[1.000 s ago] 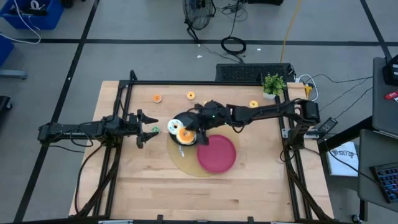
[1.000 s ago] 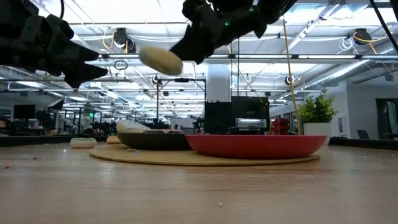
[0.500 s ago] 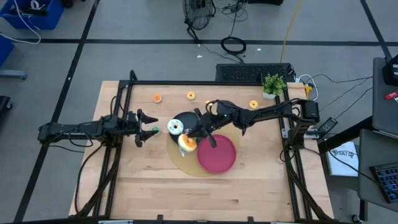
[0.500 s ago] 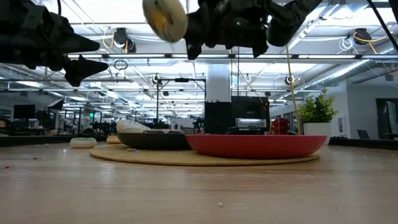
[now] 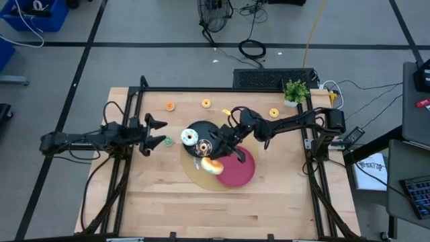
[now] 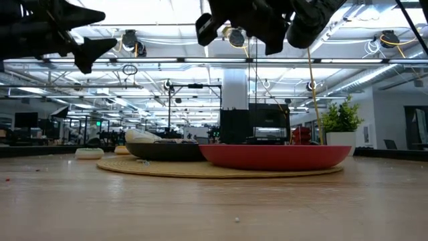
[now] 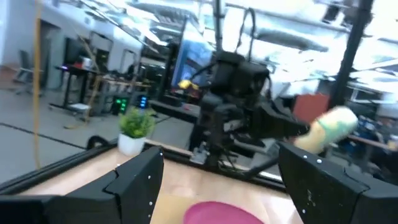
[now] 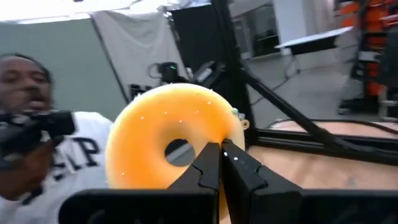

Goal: Pick & Place donuts
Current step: Put the large blue donut on the black plate

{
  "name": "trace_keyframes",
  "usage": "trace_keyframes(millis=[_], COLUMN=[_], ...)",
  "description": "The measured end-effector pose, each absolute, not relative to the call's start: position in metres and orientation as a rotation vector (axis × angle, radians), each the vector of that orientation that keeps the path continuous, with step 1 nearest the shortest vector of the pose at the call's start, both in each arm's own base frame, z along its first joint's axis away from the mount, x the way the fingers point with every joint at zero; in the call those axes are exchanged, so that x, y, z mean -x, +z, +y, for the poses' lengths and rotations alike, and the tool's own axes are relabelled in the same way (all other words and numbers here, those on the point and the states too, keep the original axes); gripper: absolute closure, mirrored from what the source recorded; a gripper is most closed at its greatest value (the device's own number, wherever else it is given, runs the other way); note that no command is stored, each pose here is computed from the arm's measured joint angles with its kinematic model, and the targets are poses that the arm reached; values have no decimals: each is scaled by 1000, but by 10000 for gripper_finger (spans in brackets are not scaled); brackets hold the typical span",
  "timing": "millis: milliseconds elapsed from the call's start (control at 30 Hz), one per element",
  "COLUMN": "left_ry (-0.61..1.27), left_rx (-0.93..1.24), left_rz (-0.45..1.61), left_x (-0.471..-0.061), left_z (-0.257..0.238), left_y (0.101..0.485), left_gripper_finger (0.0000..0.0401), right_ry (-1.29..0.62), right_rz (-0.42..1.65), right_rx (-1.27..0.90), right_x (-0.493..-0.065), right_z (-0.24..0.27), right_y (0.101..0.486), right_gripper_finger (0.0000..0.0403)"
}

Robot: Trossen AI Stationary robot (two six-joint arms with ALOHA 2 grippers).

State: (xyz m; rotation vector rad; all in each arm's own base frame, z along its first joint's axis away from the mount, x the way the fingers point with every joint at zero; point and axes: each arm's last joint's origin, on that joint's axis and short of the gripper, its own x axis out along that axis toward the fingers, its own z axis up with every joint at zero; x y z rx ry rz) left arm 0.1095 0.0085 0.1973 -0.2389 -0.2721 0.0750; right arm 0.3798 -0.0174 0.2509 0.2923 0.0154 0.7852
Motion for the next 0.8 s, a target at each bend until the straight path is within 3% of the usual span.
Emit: trace_keyframes(millis=[367, 600, 800], left_ry=[-28, -232, -210], left_rx=[173, -111, -299], left_rz=[-156, -156, -127], left_x=[-133, -160, -210], left_z=[2, -23, -44], left_y=[185, 187, 209], left_gripper_finger=[91, 91, 91], right_ry=[875, 869, 860], right_rz=[16, 36, 49], right_rx=[-313, -317, -312], right_x=[-379, -379, -380], right_z=[-1, -1, -1], right_y=[254, 252, 250], right_gripper_finger=[403, 403, 403])
